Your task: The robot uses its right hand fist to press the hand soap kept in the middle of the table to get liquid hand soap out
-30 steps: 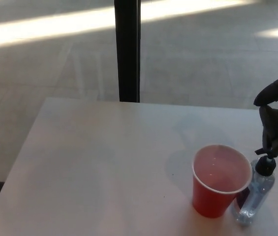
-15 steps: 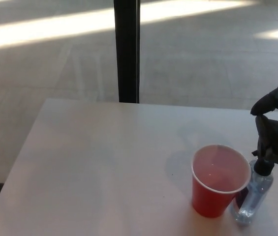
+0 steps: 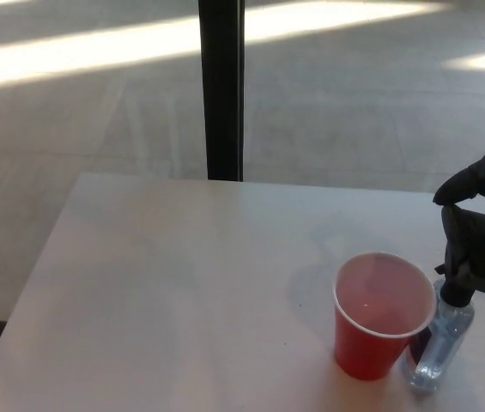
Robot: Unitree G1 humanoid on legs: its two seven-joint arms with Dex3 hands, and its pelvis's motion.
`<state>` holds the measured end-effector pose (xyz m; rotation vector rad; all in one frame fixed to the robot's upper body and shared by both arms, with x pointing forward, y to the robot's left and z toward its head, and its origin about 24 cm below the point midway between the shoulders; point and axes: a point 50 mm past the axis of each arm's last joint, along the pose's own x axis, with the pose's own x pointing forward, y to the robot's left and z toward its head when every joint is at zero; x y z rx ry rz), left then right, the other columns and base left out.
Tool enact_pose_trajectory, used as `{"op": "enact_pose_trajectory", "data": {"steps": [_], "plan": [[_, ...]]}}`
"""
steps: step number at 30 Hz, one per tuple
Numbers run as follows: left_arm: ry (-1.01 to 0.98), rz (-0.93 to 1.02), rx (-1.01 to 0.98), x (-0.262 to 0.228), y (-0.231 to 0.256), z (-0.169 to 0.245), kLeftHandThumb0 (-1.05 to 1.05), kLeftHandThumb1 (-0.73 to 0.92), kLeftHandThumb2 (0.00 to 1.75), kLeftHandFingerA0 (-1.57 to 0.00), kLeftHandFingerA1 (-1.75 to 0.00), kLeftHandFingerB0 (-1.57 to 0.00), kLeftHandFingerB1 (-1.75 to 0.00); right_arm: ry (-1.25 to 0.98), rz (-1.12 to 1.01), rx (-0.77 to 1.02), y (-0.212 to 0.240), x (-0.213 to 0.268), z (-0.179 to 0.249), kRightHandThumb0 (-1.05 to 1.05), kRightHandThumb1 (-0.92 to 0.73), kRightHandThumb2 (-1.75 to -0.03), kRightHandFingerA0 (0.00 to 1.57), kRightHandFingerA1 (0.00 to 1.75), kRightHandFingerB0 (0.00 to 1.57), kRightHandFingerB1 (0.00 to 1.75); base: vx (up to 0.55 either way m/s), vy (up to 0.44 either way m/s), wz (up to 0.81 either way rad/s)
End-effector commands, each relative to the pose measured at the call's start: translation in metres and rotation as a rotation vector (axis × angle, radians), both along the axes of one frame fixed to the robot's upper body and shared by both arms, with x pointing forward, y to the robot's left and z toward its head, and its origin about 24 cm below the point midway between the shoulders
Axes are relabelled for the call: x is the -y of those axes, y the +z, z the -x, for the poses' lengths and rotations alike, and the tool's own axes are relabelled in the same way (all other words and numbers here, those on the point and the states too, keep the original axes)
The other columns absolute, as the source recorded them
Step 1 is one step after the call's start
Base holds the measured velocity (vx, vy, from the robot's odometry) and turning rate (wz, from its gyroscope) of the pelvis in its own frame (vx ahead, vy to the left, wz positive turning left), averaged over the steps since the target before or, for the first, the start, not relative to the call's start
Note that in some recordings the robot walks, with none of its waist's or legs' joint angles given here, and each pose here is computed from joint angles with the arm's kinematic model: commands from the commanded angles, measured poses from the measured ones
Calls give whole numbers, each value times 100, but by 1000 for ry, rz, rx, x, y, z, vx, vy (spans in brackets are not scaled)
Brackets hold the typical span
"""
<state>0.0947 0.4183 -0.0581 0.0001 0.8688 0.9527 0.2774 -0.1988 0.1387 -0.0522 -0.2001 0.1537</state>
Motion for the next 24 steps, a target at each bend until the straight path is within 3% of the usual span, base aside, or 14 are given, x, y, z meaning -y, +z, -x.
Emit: {"op": "enact_pose_trajectory", "data": {"steps": [1,2,3,4,8,10,11,12,13,14,16,19,22,24], "plan": [[12,-1,7,-2,1,1,5,47,130,-133,-166,-88,-126,-36,45,-141,-29,3,5,-28,-57,-110,102,175,79,154,0,0,0],[16,7,8,-3,1,1,6,46,131,-134,-167,-94,-131,-36,43,-143,-29,3,5,-27,-57,-113,103,175,80,152,0,0,0],[13,3,2,-3,2,1,1,49,133,-110,-175,-71,-126,-36,36,-149,-31,4,6,-27,-57,-113,104,175,81,150,0,0,0],[15,0,-1,-2,2,1,2,52,135,-133,-170,-78,-121,-39,35,-154,-32,5,6,-27,-57,-113,105,175,81,149,0,0,0],[7,-3,16,-3,3,-1,9,49,137,-132,-169,-78,-120,-48,25,-166,-33,6,6,-27,-56,-115,105,175,80,151,0,0,0],[-1,-10,8,-4,4,-1,0,49,132,-131,-166,-79,-119,-45,34,-170,-36,6,8,-27,-58,-111,106,175,79,148,0,0,0],[-3,-11,15,-3,4,-1,-7,48,131,-132,-167,-84,-125,-47,34,-173,-37,6,8,-27,-59,-111,108,175,81,146,0,0,0],[2,-8,24,-3,4,-3,5,46,136,-133,-167,-94,-132,-47,29,-170,-36,7,7,-27,-59,-111,109,175,82,146,0,0,0],[22,-5,27,-4,5,-4,0,42,132,-131,-169,-84,-127,-48,33,-167,-37,7,7,-27,-58,-112,110,175,82,147,0,0,0],[31,-5,29,-3,5,-5,-5,48,130,-123,-166,-79,-126,-48,46,-164,-38,7,7,-29,-57,-111,108,175,81,151,0,0,0],[18,-17,26,-4,7,-6,-1,46,131,-123,-165,-83,-126,-54,42,-164,-38,6,7,-29,-56,-111,107,175,81,152,0,0,0],[11,-23,23,-4,9,-9,-3,49,129,-119,-162,-70,-116,-63,33,-173,-40,7,7,-29,-57,-110,107,175,80,151,0,0,0],[13,-24,21,-5,9,-9,11,42,134,-124,-161,-87,-127,-61,20,-187,-42,7,7,-27,-60,-109,106,175,77,151,0,0,0],[10,-28,18,-5,10,-10,11,42,134,-124,-161,-87,-127,-62,20,-188,-43,7,7,-27,-60,-109,106,175,77,151,0,0,0]]}}
